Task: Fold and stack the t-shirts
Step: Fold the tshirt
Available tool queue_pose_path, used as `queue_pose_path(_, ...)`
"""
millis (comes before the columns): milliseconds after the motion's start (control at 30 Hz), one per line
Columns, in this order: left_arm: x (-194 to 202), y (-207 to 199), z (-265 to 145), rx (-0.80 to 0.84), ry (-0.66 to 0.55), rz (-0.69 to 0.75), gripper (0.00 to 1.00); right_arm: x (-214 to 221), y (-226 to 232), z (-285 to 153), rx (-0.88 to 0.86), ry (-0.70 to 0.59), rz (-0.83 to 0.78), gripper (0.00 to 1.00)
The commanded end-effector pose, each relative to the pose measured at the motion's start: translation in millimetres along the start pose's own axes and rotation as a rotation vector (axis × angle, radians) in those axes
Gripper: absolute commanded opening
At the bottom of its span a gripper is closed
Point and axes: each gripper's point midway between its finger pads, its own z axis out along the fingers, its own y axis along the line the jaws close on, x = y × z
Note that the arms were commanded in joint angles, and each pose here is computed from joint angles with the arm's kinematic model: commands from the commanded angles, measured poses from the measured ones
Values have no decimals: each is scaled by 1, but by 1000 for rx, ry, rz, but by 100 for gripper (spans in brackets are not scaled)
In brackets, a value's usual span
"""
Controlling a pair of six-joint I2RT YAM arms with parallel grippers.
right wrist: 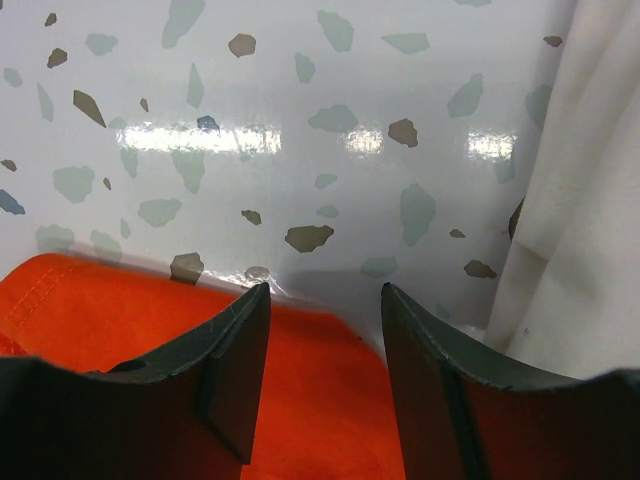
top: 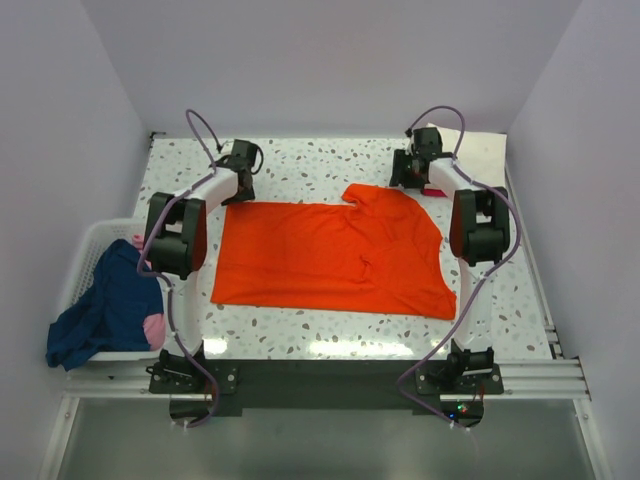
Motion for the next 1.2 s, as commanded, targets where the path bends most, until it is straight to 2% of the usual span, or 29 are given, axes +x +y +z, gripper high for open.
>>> queue_pose_path(0,-14,-5,-4,10,-30,-32,51,-3,9,-13,-33,-7,-4,51)
queue_pose_path(300,-3,-9,5,20,-5,-27,34,0,10,-21,-37,-10,-3,51)
queue_pose_path(467,0,-12,10,25,2,-22,20,0,10,-21,-40,-8,-2,51)
queue_pose_path(800,-2,-14,11,29,-2,-18,0,11,8,-18,-30,26,24,42)
queue_pose_path(1033,-5,-16,11,35,-9,-19,0,16,11,-17,-20,42,32,22)
queue_pose_path(1167,-9,-17,9,43,-17,-26,0,15,11,-20,-7,47,44,6)
